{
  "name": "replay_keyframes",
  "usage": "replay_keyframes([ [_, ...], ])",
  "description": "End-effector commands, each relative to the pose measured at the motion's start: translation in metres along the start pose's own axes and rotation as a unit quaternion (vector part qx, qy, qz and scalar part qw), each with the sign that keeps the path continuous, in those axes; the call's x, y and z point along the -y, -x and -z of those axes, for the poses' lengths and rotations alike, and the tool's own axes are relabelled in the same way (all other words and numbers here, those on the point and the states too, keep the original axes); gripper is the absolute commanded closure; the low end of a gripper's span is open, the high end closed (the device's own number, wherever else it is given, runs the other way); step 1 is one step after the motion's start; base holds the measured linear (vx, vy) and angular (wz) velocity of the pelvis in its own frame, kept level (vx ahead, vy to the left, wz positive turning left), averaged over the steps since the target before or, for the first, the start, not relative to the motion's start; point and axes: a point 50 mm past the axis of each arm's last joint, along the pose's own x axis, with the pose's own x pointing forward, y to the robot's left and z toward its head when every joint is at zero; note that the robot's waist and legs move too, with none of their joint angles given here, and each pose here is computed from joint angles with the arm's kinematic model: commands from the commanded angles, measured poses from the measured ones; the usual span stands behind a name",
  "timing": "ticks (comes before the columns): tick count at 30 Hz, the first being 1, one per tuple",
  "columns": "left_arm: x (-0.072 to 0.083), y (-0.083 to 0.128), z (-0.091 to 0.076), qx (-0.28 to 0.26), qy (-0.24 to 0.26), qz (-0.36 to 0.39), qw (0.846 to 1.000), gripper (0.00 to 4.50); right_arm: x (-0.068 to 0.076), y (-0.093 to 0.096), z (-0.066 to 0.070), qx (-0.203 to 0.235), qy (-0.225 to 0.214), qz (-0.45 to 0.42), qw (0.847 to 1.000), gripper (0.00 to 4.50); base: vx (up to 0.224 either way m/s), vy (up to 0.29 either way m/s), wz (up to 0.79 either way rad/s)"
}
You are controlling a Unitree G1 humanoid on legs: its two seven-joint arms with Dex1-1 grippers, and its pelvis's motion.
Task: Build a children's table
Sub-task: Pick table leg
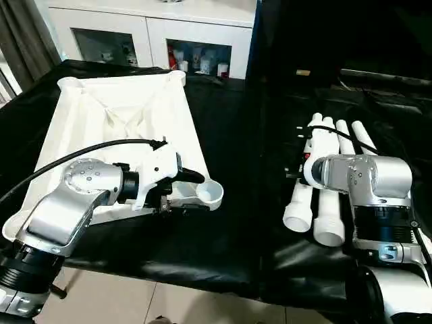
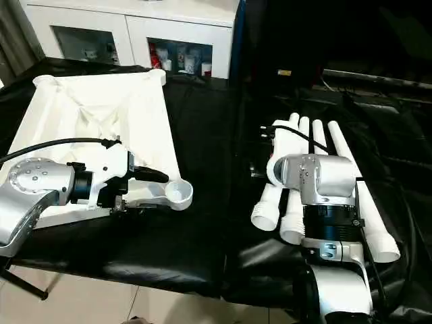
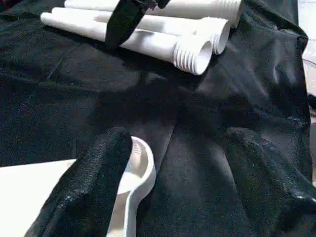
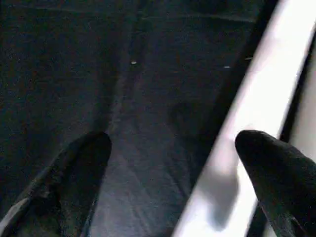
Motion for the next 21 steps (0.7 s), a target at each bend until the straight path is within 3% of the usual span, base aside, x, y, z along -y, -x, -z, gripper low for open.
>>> replay_keyframes([
  [1,0.002,-0.002,-0.004,-0.005,-0.012,0.01,1.0,1.02,0.009,0.005,-0.007,0.009,0.001,0.034,0.999,0.0,0.0,0.0,0.0],
  [10,0.002,-0.004,-0.004,-0.008,-0.017,0.018,1.0,1.02,0.011,-0.007,0.016,-0.038,-0.029,0.011,0.999,0.0,0.0,0.0,0.0],
  [21,0.004,-0.006,-0.003,-0.011,-0.021,0.024,0.999,1.02,0.012,-0.015,0.021,-0.032,-0.032,-0.003,0.999,0.0,0.0,0.0,0.0],
])
